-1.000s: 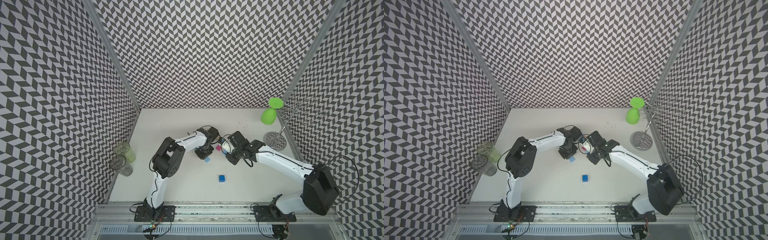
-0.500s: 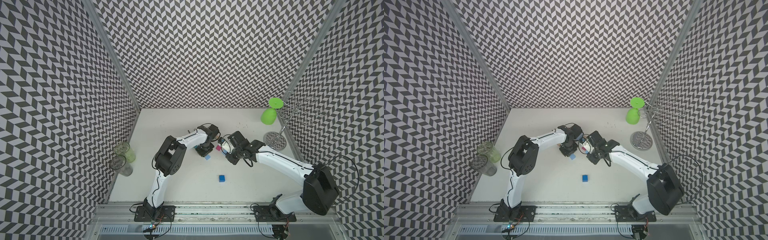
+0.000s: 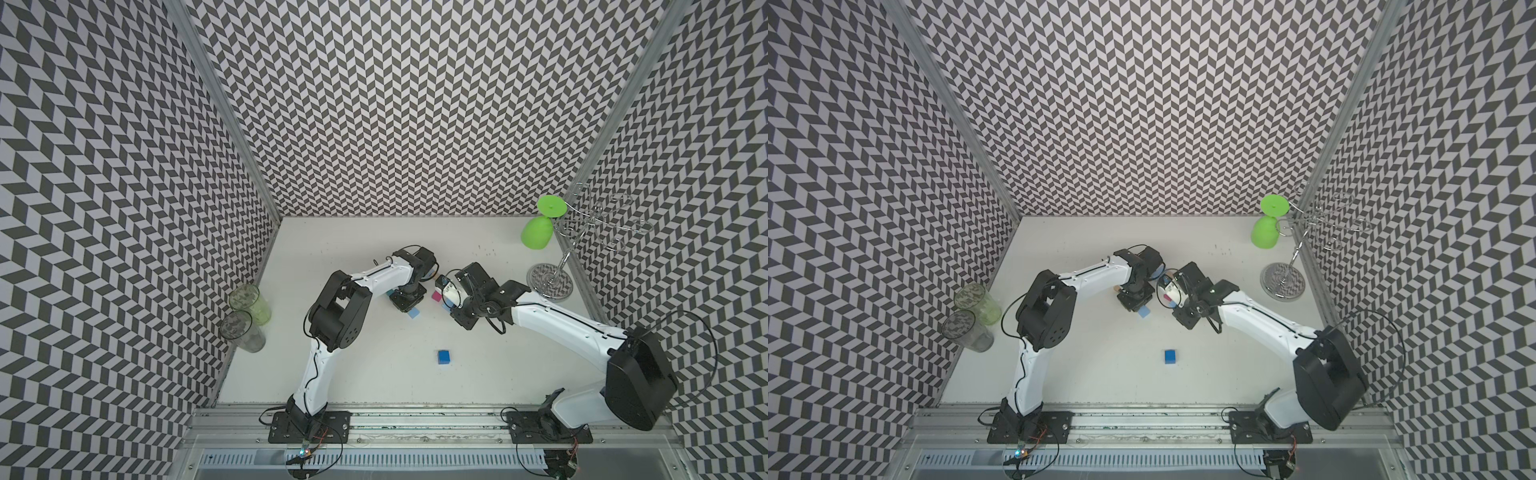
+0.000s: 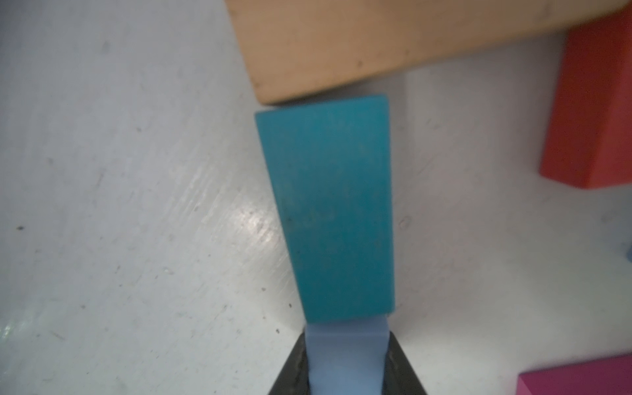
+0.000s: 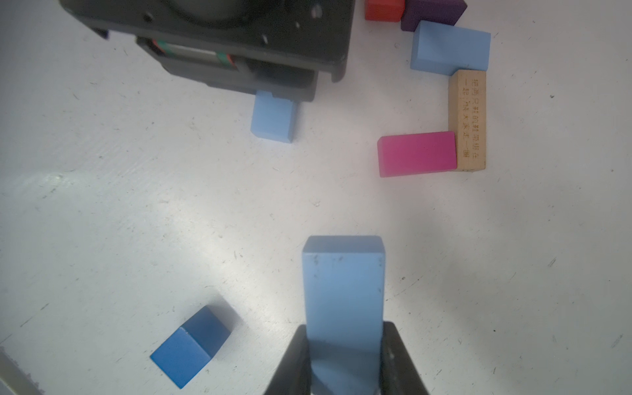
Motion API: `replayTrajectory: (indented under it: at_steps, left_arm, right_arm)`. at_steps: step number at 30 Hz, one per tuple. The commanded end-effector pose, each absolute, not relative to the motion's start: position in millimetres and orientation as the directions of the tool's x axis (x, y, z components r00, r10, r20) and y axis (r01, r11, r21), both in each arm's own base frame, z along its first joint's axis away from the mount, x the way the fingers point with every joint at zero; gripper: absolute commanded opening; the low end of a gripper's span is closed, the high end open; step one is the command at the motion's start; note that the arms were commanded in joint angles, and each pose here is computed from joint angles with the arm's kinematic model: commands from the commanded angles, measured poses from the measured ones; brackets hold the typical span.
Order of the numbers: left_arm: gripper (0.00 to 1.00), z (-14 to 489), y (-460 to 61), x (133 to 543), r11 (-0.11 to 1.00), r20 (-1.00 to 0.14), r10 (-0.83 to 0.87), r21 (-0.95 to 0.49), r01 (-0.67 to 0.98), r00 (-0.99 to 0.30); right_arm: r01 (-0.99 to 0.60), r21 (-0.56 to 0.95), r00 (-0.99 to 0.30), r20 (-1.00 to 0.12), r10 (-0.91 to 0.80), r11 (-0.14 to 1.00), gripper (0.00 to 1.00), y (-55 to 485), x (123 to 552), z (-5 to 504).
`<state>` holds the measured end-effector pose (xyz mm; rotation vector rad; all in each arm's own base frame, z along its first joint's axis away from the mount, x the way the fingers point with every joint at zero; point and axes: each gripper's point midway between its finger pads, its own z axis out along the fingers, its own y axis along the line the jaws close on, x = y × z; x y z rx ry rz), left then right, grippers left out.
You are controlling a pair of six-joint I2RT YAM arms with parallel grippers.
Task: Assemble a heart with building blocks
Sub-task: Pick up the building block from the center of the board.
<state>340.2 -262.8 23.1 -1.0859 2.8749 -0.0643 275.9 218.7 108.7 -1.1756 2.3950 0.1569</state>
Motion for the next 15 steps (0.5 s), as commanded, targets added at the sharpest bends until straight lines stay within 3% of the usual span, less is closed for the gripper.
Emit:
replayTrajectory:
  at_steps: [1, 15]
  left_arm:
    - [0.01, 12.2, -253.8, 344.9, 0.733, -0.073, -0.679, -0.026, -0.679, -0.731]
    - [0.01, 9.0, -252.1, 351.9, 0.729, -0.070, -0.684, -0.028, -0.684, -0.726]
  right_arm:
    - [-0.781, -0.095, -0.512, -0.470, -0.719, 0.617, 0.08, 224.1, 277.3, 107.6]
    - [-0.784, -0.087, -0.513, -0.467, -0.720, 0.615, 0.08, 224.9, 276.0, 105.9]
